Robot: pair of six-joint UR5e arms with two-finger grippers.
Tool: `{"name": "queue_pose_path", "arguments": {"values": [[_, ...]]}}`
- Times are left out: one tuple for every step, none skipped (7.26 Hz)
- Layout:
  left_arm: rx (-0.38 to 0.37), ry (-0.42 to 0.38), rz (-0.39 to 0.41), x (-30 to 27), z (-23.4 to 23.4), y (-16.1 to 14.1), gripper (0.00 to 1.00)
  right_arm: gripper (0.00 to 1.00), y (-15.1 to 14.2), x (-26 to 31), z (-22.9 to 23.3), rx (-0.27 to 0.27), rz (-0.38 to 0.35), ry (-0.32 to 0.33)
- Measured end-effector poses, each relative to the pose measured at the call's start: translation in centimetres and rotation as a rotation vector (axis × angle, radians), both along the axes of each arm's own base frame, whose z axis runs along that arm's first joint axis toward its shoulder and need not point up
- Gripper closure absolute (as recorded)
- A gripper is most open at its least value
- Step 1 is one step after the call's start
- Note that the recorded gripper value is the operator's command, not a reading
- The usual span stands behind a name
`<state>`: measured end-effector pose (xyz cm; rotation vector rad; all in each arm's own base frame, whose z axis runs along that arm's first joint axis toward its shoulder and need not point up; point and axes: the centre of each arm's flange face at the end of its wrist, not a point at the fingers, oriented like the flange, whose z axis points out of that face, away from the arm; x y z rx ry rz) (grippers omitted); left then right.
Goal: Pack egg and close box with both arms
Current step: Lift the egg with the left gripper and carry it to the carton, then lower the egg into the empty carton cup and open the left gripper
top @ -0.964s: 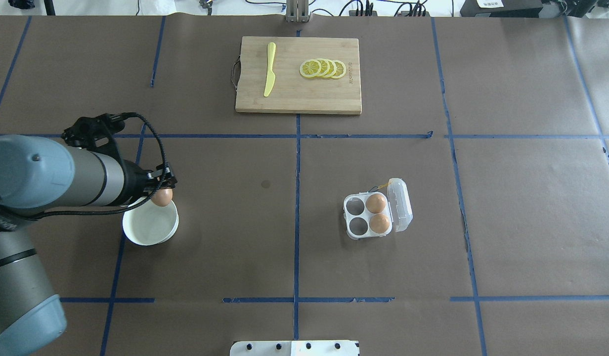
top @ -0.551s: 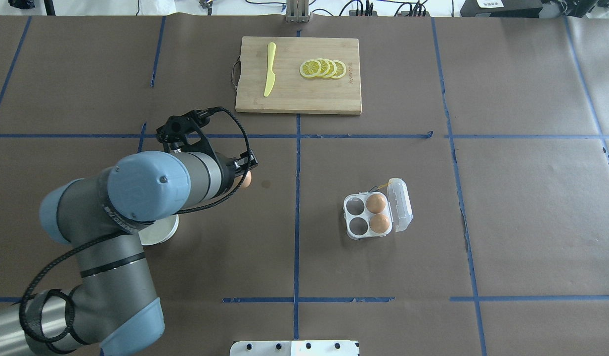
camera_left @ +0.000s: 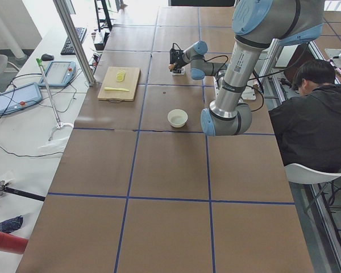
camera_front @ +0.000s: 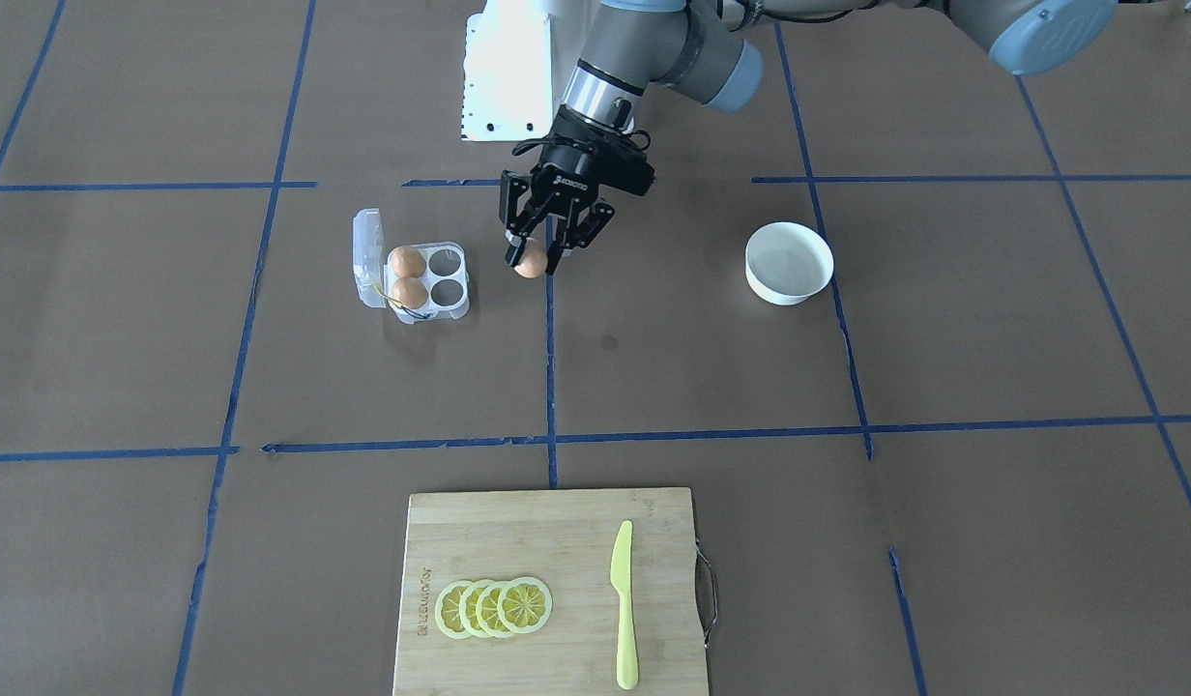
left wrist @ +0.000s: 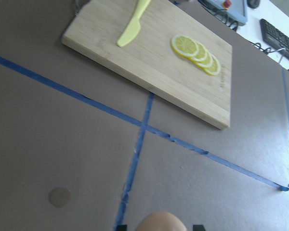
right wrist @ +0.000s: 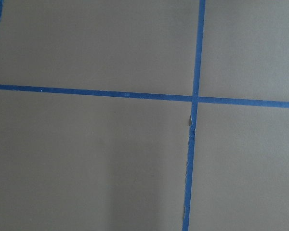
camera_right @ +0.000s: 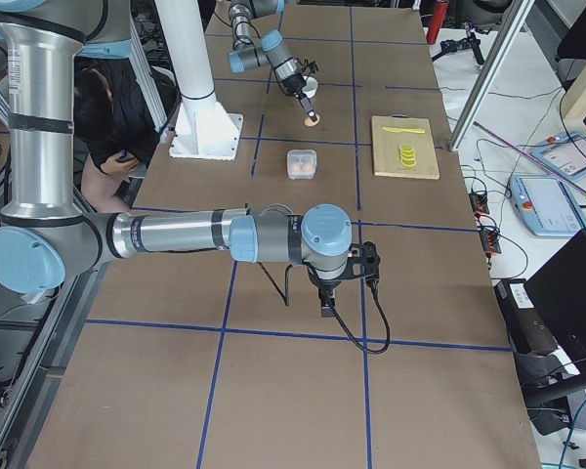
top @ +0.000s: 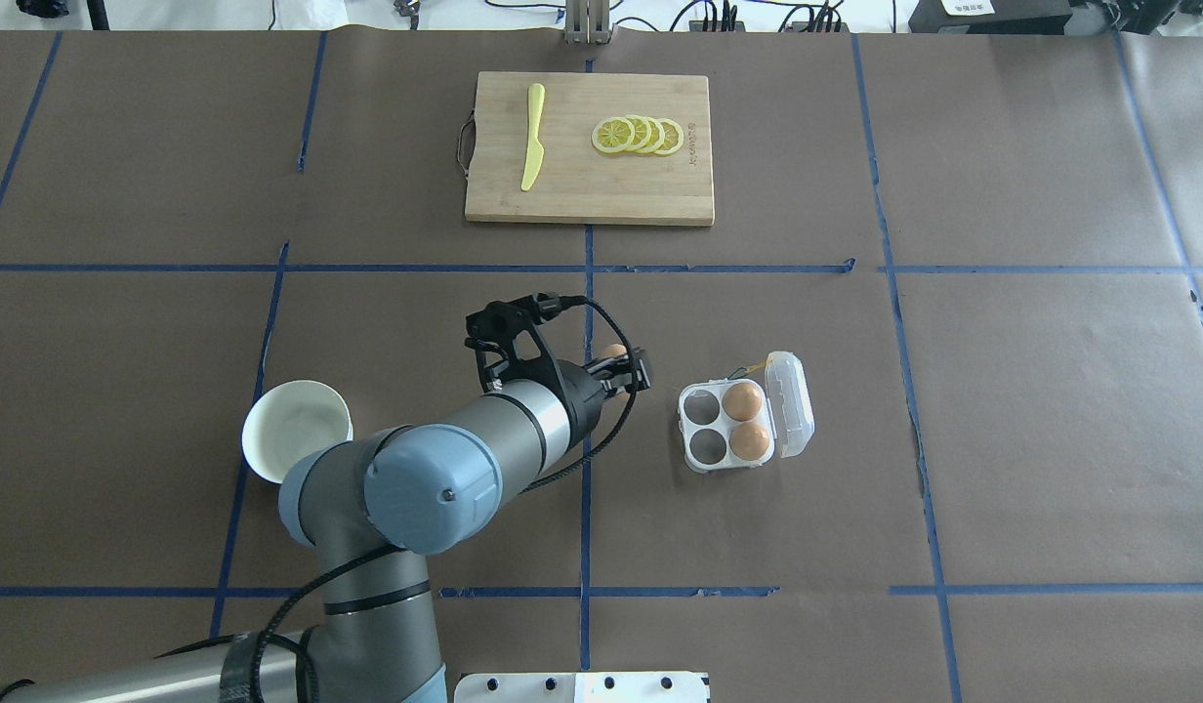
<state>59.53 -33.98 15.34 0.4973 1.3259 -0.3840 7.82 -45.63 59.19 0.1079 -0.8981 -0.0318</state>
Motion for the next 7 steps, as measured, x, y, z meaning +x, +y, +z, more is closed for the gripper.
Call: {"name": "queue_pose_path", "arguments": {"values": [[0.073, -0.004, 0.024, 2.3, -0.8, 0.5, 1.0, 0.0, -0.1, 0.0, -0.1, 0.002, 0.0, 0.0], [0.114, -0.013, 0.039, 4.2, -1.5, 0.8, 1.0, 0.0, -0.1, 0.0, -0.2, 0.003, 0.0, -0.002], [0.136, -0.028, 0.051, 5.6, -1.8, 1.0, 1.0, 0.0, -0.1, 0.0, -0.2, 0.004, 0.0, -0.003], [0.16, -0.047, 0.062, 6.5, -1.9, 1.2, 1.0, 0.0, -0.1, 0.0, -0.2, 0.004, 0.0, -0.004], [0.181, -0.062, 0.073, 7.2, -2.2, 1.4, 1.0, 0.0, -0.1, 0.0, -0.2, 0.004, 0.0, -0.004], [0.189, -0.071, 0.081, 8.0, -2.6, 1.6, 1.0, 0.0, -0.1, 0.0, -0.3, 0.005, 0.0, -0.005], [0.192, -0.078, 0.087, 8.7, -2.7, 1.8, 0.91, 0.0, -0.1, 0.0, -0.3, 0.006, 0.0, -0.005]]}}
